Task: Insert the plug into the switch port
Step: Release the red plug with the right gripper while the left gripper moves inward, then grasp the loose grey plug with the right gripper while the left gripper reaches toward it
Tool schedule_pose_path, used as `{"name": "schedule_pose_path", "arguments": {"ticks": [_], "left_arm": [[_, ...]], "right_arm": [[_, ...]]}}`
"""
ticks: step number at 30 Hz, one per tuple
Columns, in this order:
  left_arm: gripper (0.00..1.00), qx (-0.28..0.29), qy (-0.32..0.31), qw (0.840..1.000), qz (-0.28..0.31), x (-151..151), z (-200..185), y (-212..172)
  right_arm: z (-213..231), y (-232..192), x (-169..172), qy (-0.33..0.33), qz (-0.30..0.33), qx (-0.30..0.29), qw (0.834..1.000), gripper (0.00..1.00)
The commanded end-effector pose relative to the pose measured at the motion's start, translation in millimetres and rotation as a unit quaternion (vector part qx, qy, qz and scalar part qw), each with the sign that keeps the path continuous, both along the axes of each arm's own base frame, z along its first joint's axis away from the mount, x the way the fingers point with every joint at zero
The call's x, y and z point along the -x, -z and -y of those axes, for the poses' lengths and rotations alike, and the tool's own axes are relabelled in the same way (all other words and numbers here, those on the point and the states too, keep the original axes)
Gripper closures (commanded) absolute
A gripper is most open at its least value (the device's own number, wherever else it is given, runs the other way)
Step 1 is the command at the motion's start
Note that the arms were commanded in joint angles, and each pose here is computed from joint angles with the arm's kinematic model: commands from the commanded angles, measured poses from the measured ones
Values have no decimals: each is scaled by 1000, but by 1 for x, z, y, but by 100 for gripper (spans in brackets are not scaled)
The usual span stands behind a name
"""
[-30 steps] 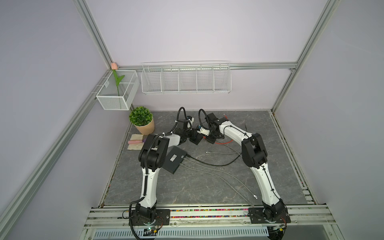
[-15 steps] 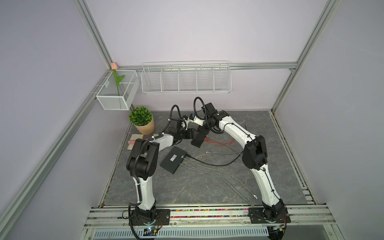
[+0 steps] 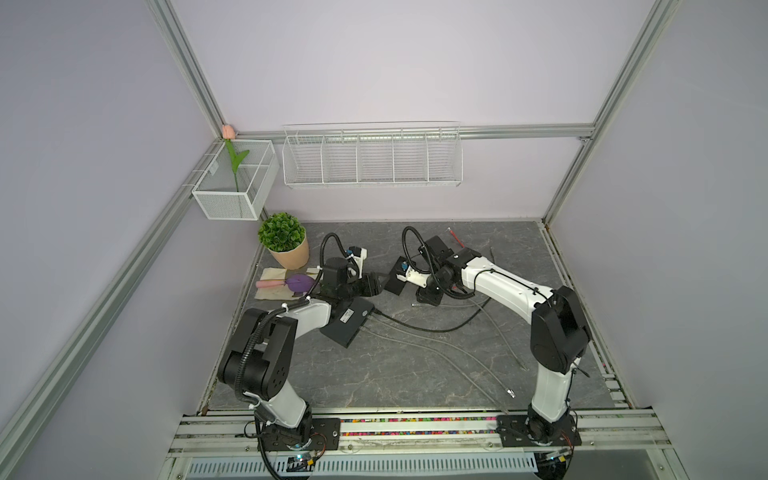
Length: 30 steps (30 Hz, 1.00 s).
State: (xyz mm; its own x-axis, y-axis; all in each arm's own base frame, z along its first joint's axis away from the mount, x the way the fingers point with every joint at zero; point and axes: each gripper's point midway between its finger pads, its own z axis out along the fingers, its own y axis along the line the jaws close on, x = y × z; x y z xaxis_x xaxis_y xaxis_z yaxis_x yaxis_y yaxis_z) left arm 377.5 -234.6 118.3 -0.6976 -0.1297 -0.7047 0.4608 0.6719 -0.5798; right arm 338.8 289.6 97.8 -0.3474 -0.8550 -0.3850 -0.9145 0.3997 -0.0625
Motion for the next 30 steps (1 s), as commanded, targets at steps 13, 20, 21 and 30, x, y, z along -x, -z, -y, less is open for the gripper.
{"name": "schedule_pose_path", "arguments": {"ticks": [13,20,21,30], "left_arm": [[36,33,47,998,22,20,31,-5],[36,41,58,997,16,18,37,-7],[36,40,57,997,16,18,36,-8],[36,34,60,997,22,16,37,-13]], "right_arm": [[32,63,-22,91,-50,-14,994,60],[25,66,-17,80,-80,-25,993,62],[25,67,-18,80,-79,-22,993,62],[30,88,-13,77,-129,16,988,67]]}}
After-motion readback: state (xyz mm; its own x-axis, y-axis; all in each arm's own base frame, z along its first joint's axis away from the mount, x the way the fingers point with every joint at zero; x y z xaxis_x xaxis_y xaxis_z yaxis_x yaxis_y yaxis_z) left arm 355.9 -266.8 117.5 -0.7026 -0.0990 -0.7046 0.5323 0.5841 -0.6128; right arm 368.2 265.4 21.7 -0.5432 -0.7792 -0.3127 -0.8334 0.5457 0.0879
